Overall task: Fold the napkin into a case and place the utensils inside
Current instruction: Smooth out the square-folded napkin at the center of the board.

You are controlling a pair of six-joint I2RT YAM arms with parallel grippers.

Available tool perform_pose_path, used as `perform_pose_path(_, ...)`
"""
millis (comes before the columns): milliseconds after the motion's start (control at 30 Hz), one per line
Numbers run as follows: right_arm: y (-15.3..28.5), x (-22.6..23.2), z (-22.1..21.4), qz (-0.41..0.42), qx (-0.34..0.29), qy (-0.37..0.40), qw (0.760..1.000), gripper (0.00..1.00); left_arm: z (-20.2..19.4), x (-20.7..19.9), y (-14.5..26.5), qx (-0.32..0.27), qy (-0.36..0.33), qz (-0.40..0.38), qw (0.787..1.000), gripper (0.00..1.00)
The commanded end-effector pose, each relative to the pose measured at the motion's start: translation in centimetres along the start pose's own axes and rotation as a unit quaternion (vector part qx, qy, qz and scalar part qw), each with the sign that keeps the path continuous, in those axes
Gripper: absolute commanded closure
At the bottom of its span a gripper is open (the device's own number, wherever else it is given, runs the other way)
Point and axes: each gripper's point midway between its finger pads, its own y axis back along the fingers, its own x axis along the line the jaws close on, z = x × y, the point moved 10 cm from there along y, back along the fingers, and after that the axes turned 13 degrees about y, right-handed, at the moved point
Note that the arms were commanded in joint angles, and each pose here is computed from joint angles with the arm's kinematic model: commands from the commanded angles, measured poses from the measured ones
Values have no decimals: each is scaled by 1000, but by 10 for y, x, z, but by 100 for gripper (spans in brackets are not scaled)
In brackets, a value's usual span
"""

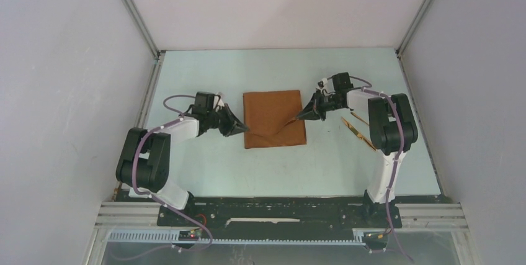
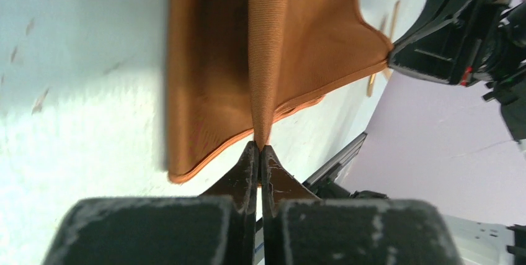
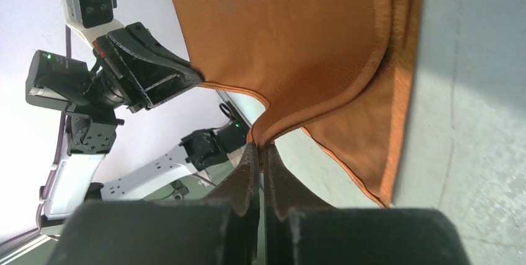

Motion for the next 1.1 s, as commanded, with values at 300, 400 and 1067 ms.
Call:
perform_pose_path(300, 1, -16, -41, -29, 21, 27, 999, 100, -35, 38, 2, 9, -23, 26, 999, 100)
perform_pose_path(400, 0, -19, -42, -32, 23, 27, 999, 100, -35, 40, 0, 10, -23, 30, 999, 100)
perform_pose_path(1067, 10, -26, -50, -44, 15, 26, 999, 100, -46, 51, -5, 27, -24, 49, 998, 98)
